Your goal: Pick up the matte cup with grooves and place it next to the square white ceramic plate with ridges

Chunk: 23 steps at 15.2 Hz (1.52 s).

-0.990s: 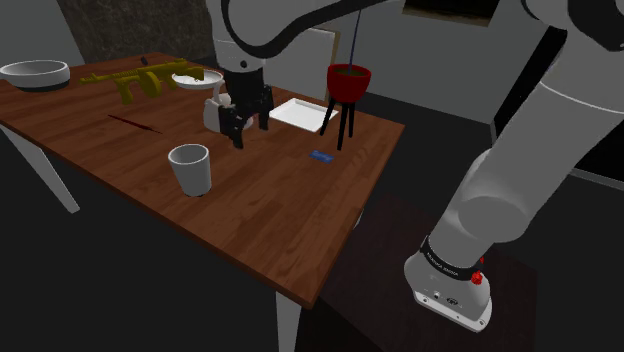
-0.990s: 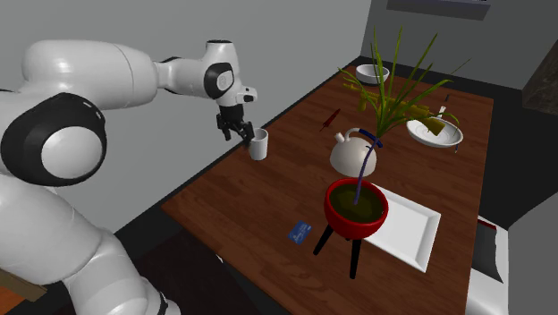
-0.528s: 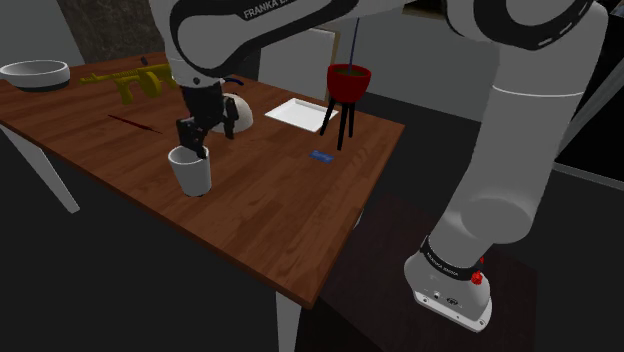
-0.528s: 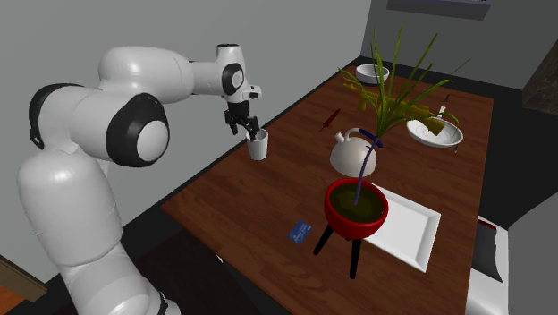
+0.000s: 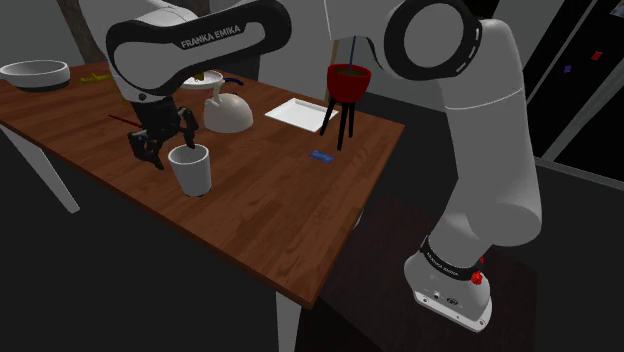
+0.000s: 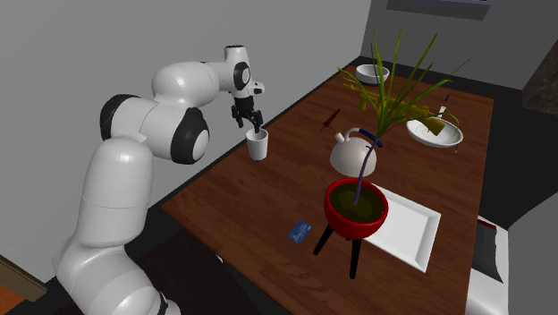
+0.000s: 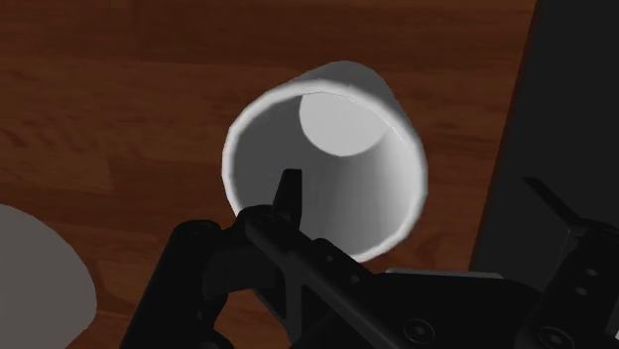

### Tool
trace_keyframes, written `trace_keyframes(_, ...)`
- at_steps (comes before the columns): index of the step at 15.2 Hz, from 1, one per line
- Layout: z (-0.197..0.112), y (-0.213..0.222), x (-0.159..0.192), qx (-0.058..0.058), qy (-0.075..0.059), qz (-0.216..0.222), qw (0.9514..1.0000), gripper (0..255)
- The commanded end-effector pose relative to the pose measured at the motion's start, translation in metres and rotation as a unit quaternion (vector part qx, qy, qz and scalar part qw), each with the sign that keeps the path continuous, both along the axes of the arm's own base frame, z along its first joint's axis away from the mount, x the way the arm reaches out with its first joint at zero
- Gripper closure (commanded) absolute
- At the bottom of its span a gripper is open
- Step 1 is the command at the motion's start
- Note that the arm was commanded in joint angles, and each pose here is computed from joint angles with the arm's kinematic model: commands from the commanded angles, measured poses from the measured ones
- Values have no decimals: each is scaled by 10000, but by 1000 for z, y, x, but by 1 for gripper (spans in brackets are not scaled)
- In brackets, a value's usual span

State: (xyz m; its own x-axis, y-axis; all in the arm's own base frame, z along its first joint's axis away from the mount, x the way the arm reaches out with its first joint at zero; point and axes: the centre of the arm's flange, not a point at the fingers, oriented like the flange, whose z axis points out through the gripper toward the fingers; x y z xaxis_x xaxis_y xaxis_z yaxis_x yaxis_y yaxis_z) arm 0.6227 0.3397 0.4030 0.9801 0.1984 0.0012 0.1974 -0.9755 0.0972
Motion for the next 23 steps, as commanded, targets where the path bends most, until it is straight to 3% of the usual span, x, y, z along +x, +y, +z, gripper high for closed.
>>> trace_keyframes(1,-5,9,9,-15,-11,-3,10000,0)
trace_keyframes(8,-45,5,9,-15,-11,-3,10000,0)
trace_keyframes(16,-45,5,9,-15,-11,-3,10000,0)
trace_keyframes(17,-45,5,9,-15,-11,-3,10000,255)
trace_keyframes(23,-45,5,9,-15,-11,-3,10000,255)
